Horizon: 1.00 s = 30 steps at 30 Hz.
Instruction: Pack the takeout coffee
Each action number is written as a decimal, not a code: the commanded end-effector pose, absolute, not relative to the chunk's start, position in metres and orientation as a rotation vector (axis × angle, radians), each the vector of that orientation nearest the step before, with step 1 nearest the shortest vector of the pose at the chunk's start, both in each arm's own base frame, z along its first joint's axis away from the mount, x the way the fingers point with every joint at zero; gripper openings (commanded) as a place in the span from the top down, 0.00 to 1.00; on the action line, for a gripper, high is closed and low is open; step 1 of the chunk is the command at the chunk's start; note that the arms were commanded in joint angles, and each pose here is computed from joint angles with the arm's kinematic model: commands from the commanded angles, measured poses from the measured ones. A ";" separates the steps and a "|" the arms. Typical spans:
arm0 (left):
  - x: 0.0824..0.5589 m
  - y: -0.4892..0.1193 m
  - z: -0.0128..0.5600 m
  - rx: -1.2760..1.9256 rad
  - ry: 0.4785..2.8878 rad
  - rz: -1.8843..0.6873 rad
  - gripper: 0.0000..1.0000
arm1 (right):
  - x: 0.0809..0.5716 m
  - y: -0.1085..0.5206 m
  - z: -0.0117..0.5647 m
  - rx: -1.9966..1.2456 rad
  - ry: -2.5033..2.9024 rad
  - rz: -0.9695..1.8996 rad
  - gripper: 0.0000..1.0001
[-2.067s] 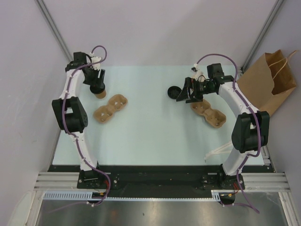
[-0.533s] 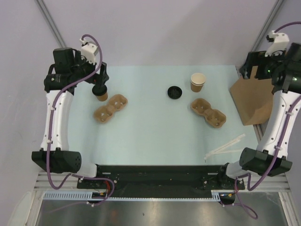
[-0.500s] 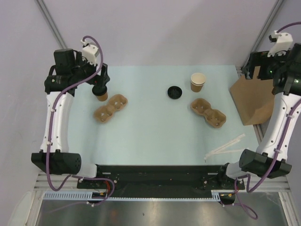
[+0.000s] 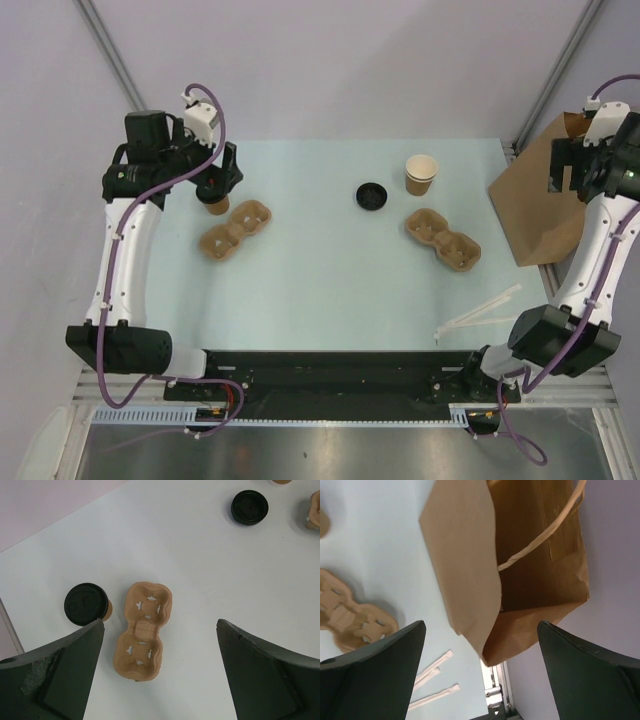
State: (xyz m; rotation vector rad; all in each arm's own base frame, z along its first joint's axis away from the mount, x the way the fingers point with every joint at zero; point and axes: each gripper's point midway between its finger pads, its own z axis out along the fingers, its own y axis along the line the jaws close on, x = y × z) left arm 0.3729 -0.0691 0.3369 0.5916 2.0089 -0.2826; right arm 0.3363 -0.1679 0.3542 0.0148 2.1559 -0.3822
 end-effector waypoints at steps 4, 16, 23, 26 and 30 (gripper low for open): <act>0.362 -0.072 0.351 0.603 1.937 -0.273 0.01 | 0.355 -0.201 0.347 0.044 2.130 -0.456 0.00; 0.364 -0.071 0.352 0.589 1.937 -0.272 0.00 | 0.392 -0.201 0.307 0.011 2.173 -0.311 0.21; 0.363 -0.071 0.352 0.589 1.931 -0.269 0.01 | 0.387 -0.196 0.319 -0.006 2.145 -0.310 0.70; 0.363 -0.070 0.352 0.585 1.925 -0.264 0.00 | 0.379 -0.191 0.342 -0.024 2.090 -0.337 0.94; 0.362 -0.071 0.358 0.582 1.902 -0.255 0.01 | 0.363 -0.182 0.386 -0.048 1.966 -0.398 1.00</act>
